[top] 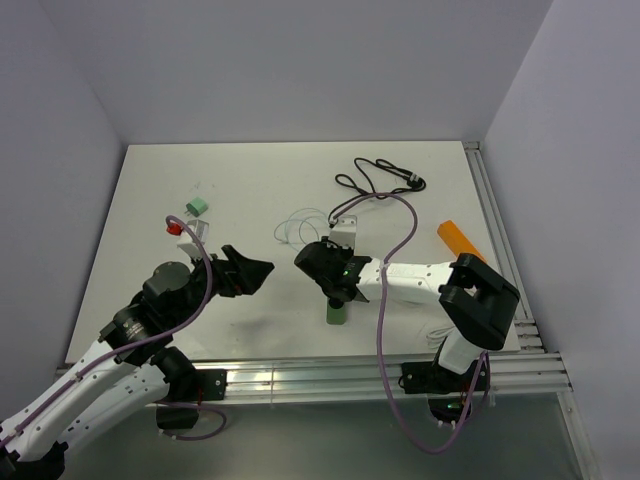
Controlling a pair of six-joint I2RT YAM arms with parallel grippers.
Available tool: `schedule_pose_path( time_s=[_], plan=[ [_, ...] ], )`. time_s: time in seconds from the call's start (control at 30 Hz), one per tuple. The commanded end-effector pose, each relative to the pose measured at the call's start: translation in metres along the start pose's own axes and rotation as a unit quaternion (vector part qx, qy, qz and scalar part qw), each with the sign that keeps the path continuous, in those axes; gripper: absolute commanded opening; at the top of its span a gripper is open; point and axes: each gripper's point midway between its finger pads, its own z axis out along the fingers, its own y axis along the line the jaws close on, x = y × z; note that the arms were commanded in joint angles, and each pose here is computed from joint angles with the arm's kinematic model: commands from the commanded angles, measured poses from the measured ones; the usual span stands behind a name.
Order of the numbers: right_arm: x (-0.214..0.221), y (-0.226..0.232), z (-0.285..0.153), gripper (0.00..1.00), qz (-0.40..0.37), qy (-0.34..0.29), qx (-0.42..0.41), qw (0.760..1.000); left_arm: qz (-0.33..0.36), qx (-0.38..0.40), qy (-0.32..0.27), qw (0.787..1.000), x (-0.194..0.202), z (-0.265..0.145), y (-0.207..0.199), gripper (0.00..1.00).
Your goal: Insert the plug
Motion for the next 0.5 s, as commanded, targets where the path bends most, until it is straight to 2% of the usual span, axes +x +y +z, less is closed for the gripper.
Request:
schedule_pose_path(
  time_s=[0.0, 0.47],
  plan=[
    [0.0062, -0.012, -0.0049, 0.0, -0.006, 0.007, 0.018, 1.0, -0.001, 0.014, 0.001, 1.0, 0.0011, 0.0013, -0.0045, 0.97],
    [0.0155, -0.0184, -0.0009, 0.0, -0.017, 0.012, 0.025, 0.999, -0.005, 0.016, 0.007, 1.0, 0.0047, 0.0037, -0.0046, 0.97]
  ],
)
